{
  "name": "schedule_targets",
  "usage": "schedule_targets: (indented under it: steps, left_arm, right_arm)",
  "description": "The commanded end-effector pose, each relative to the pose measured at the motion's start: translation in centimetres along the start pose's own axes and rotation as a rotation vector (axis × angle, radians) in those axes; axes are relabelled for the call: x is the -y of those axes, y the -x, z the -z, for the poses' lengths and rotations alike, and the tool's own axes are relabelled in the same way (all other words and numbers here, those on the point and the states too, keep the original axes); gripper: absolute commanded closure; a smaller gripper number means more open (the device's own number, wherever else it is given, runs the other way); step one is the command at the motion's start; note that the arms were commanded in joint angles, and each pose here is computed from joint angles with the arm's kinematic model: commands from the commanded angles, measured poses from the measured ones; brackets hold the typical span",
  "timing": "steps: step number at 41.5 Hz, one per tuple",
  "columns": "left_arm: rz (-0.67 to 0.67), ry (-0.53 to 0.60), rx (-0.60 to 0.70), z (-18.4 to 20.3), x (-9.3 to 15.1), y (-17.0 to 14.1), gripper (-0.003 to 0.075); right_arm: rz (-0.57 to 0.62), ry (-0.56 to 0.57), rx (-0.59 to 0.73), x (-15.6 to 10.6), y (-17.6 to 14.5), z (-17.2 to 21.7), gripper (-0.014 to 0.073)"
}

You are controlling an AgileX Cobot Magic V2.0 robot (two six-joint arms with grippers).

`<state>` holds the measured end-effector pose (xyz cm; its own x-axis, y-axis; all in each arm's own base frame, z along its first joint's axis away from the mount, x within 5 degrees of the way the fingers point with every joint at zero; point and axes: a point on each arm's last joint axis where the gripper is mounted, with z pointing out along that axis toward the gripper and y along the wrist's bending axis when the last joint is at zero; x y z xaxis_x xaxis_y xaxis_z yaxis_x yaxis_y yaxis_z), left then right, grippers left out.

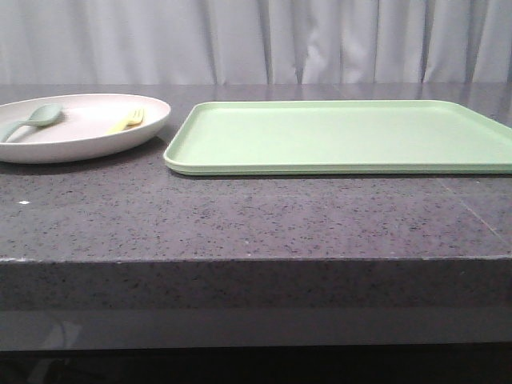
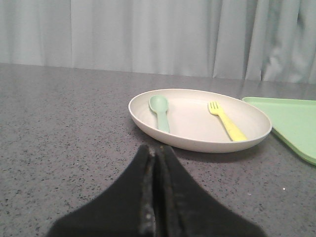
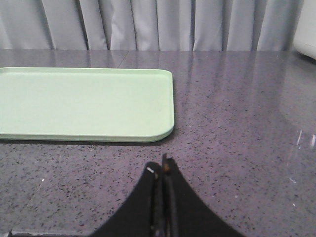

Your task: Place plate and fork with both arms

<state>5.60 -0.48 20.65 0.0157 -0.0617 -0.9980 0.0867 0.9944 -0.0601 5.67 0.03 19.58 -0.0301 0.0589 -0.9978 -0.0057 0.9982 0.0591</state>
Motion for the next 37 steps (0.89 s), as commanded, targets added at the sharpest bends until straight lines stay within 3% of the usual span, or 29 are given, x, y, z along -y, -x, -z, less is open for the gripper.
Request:
schedule_targets:
  steps: [1,37]
  left_arm:
    - [0.011,-0.008,0.098,0.21,0.04,0.60,0.0741]
    - [0.011,-0.010,0.137,0.24,0.06,0.95,0.0741]
  right_arm:
    - [0.004,0.004,0.108,-0.05,1.00,0.21,0.0662]
    - [0.004,0.005,0.129,-0.07,1.18,0.23,0.0662]
